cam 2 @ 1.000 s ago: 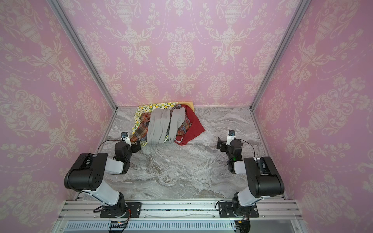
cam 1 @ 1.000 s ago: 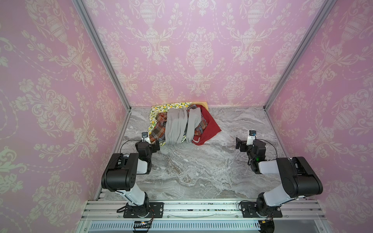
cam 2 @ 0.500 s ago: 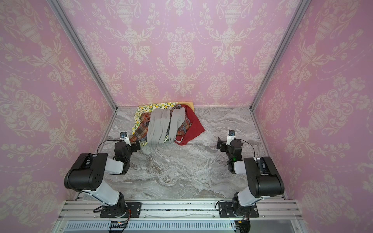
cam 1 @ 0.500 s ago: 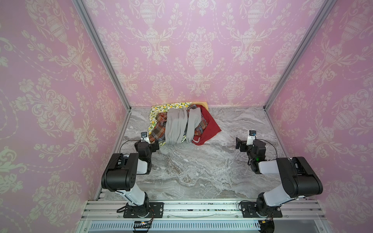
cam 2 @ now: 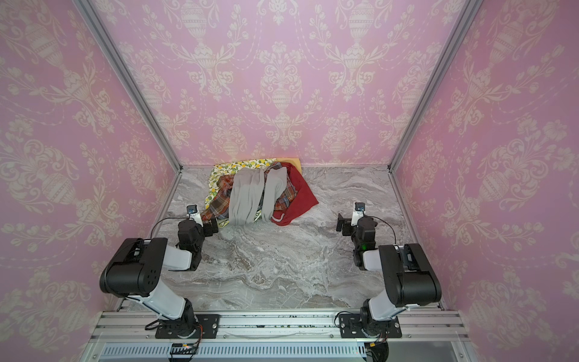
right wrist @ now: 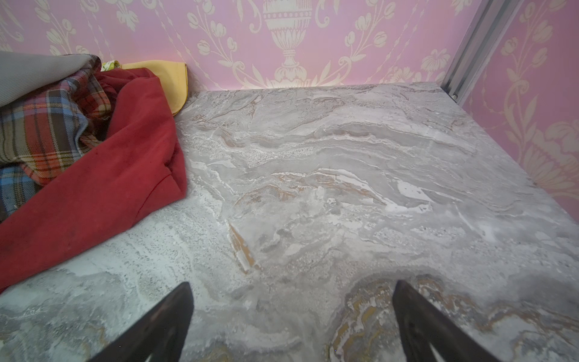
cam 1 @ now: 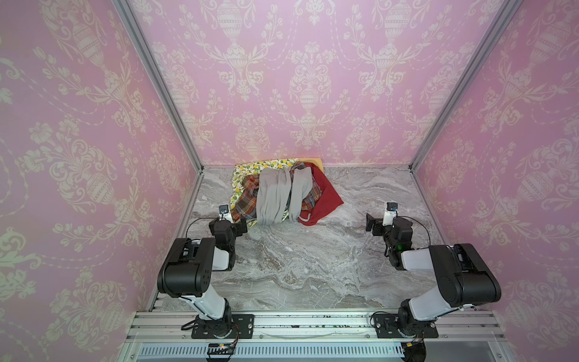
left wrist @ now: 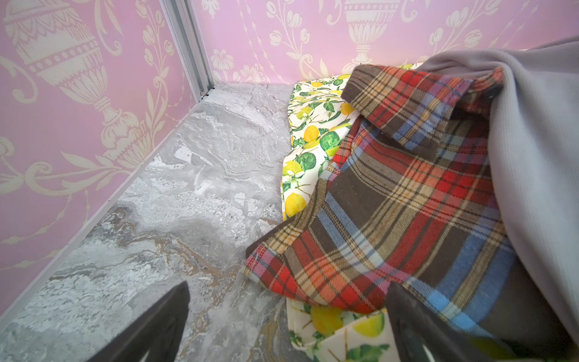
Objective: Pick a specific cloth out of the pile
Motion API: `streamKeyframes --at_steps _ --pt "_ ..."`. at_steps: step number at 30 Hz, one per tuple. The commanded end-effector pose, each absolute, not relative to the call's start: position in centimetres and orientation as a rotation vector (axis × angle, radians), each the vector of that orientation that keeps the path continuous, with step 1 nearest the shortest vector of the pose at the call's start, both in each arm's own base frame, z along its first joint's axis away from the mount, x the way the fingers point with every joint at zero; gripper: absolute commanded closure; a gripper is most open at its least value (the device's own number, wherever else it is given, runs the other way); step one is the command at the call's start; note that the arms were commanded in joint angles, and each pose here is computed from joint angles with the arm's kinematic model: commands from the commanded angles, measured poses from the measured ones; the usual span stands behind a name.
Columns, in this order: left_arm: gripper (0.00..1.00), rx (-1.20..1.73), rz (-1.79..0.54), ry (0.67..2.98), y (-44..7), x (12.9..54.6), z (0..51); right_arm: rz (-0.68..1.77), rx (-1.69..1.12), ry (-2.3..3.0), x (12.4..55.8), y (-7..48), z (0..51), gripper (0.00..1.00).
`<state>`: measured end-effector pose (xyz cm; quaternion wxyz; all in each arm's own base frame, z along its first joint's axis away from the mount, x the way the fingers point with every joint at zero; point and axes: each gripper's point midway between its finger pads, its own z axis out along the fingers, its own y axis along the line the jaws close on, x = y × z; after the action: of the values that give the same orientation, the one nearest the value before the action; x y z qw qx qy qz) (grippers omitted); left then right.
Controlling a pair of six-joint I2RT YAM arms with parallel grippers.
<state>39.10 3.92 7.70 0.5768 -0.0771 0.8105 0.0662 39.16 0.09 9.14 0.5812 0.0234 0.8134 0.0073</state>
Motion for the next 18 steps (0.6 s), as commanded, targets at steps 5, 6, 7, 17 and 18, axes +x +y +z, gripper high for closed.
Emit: streamKeyframes --at_steps 5,6,7,17,18 --pt "0.01 -0.169 0.169 1.896 3.81 39.3 7.91 0.016 0.04 1.886 39.52 0.27 9.72 0.0" --pt "0.01 -0.169 0.169 1.896 3.8 39.28 7.9 0.015 0.04 1.885 39.51 0.25 9.71 0.0" --pt "0.01 -0.17 0.169 1.897 3.81 39.3 7.89 0.021 0.033 1.886 39.54 0.39 9.75 0.0" --pt "0.01 -0.164 0.165 1.912 3.71 39.54 8.43 0.013 0.015 1.884 39.36 0.74 10.38 0.0" --pt "0.01 -0.163 0.166 1.915 3.71 39.59 8.57 0.013 0.012 1.883 39.32 0.79 10.44 0.0"
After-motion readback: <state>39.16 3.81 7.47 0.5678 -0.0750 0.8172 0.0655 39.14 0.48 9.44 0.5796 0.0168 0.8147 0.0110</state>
